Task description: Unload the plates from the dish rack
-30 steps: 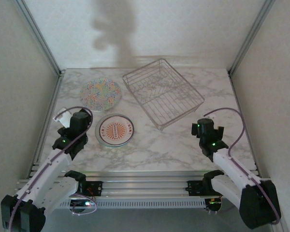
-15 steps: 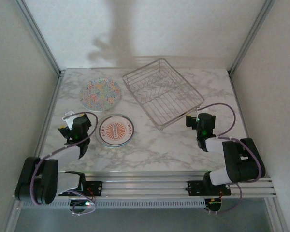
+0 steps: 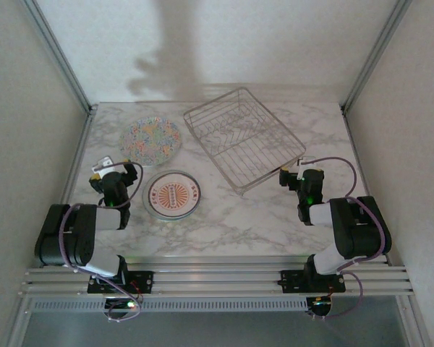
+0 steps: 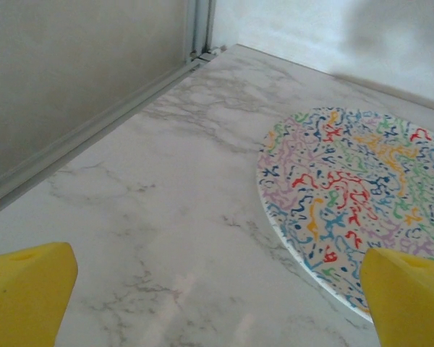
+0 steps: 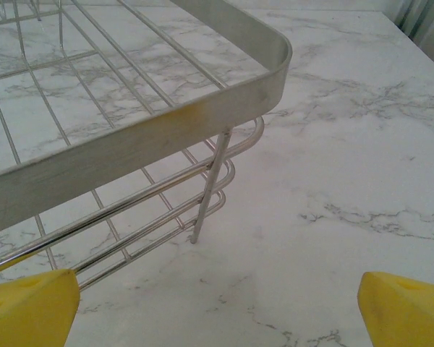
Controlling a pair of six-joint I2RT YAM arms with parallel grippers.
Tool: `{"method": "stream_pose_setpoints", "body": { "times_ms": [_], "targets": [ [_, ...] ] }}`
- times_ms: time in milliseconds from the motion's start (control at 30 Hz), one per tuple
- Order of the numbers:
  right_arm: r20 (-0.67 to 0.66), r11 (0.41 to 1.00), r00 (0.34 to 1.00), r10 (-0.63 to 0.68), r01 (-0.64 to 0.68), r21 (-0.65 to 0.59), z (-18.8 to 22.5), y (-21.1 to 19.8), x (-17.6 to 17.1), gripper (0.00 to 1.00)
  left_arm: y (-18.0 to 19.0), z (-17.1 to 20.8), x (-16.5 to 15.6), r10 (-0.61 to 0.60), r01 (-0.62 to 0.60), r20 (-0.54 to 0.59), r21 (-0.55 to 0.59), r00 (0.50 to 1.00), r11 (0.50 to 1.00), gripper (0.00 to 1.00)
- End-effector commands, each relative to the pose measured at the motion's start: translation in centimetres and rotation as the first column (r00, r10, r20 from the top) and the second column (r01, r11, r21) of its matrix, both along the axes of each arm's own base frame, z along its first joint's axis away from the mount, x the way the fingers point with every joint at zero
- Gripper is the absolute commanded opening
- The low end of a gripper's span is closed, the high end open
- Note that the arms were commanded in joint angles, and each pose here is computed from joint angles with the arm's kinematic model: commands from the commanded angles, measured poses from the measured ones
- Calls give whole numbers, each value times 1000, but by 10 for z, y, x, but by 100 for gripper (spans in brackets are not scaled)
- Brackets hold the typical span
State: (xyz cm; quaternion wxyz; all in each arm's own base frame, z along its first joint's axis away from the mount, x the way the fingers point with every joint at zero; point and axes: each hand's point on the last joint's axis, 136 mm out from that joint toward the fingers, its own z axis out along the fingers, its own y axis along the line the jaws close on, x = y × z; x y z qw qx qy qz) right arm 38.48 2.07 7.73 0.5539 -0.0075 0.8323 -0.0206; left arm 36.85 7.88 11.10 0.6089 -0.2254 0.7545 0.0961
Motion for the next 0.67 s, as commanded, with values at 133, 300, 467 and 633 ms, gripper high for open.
{"method": "stream_pose_setpoints", "body": {
  "times_ms": [133,300,467,633],
  "targets": [
    [37,1000,999,-15,14,12,10,-1,7,99,-11,28,-16,-45,35,201,51,979,998,99],
    [34,1000,999,-14,13,15,10,-1,7,99,-10,25,-12,-41,33,182,44,983,998,99],
    [31,1000,999,-12,12,16,9,-2,7,99,-10,24,-12,-42,35,174,42,984,998,100],
    [25,1000,1000,-8,7,22,8,-2,7,99,-11,25,-11,-43,36,176,45,983,998,99]
  ]
}}
